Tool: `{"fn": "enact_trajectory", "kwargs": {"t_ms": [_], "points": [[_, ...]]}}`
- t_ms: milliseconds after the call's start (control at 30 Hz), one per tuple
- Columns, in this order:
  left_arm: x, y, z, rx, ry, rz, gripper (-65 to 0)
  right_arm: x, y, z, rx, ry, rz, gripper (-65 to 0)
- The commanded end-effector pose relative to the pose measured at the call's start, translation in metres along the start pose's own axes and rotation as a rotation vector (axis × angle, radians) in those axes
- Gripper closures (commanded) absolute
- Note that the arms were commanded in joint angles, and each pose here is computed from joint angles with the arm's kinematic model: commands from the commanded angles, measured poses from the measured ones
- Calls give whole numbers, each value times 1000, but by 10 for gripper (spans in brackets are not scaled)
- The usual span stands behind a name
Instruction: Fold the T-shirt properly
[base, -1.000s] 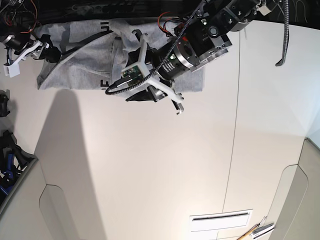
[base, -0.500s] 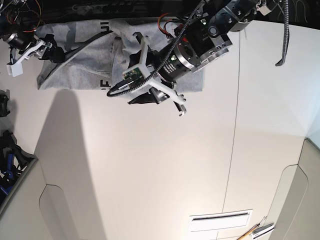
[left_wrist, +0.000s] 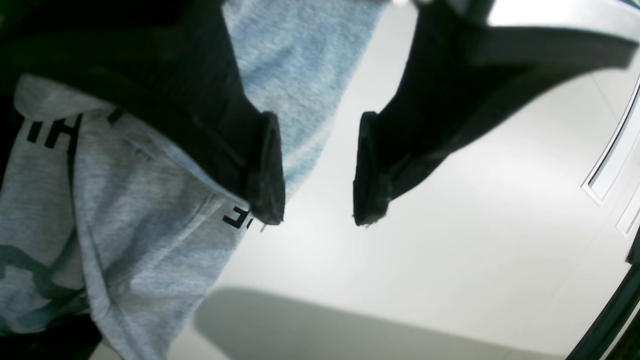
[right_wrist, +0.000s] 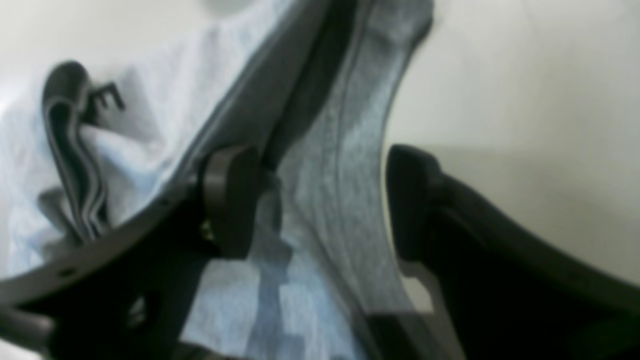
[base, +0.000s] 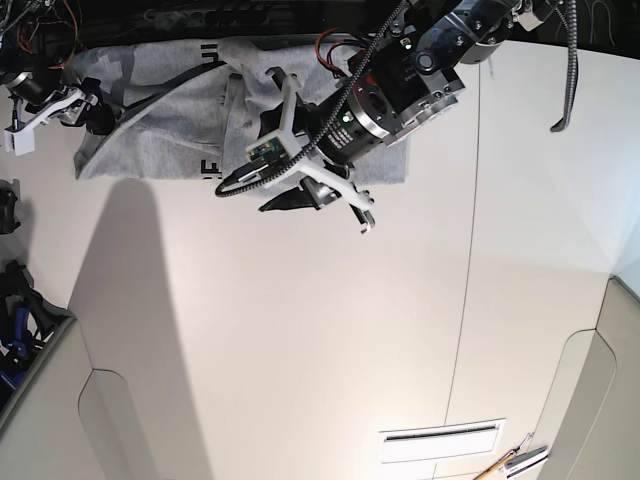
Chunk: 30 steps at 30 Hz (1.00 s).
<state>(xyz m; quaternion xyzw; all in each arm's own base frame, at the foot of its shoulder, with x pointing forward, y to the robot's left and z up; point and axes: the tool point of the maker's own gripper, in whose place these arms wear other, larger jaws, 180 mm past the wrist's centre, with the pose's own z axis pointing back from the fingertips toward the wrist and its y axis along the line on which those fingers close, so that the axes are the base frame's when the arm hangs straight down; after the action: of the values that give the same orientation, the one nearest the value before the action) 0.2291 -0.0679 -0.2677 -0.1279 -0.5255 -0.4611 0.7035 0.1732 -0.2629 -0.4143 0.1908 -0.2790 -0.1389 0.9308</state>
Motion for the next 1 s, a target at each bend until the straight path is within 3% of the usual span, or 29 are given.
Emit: {"fn": "enact_trajectory", "kwargs": {"t_ms": [0, 200, 433, 667, 733, 900, 967], "points": [[12, 5, 2, 16, -41, -2, -271, -6, -9, 2, -30, 32, -4, -404], [12, 5, 2, 16, -42, -1, -271, -16, -8, -4, 2, 54, -48, -403], [11, 5, 2, 19, -41, -4, -271, -15, 23, -1, 176, 55, -79, -403], [10, 12, 2, 58, -34, -21, -271, -15, 24, -1, 177, 55, -78, -392], [9, 24, 3, 124, -22, -24, -271, -15, 24, -1, 178, 54, -79, -325], [-6, 73, 16, 374, 73, -73, -265, -15, 24, -1, 178, 60, -79, 0], [-19, 93, 25, 456, 131, -34, -228, -11, 26, -2, 187, 49, -78, 0]]}}
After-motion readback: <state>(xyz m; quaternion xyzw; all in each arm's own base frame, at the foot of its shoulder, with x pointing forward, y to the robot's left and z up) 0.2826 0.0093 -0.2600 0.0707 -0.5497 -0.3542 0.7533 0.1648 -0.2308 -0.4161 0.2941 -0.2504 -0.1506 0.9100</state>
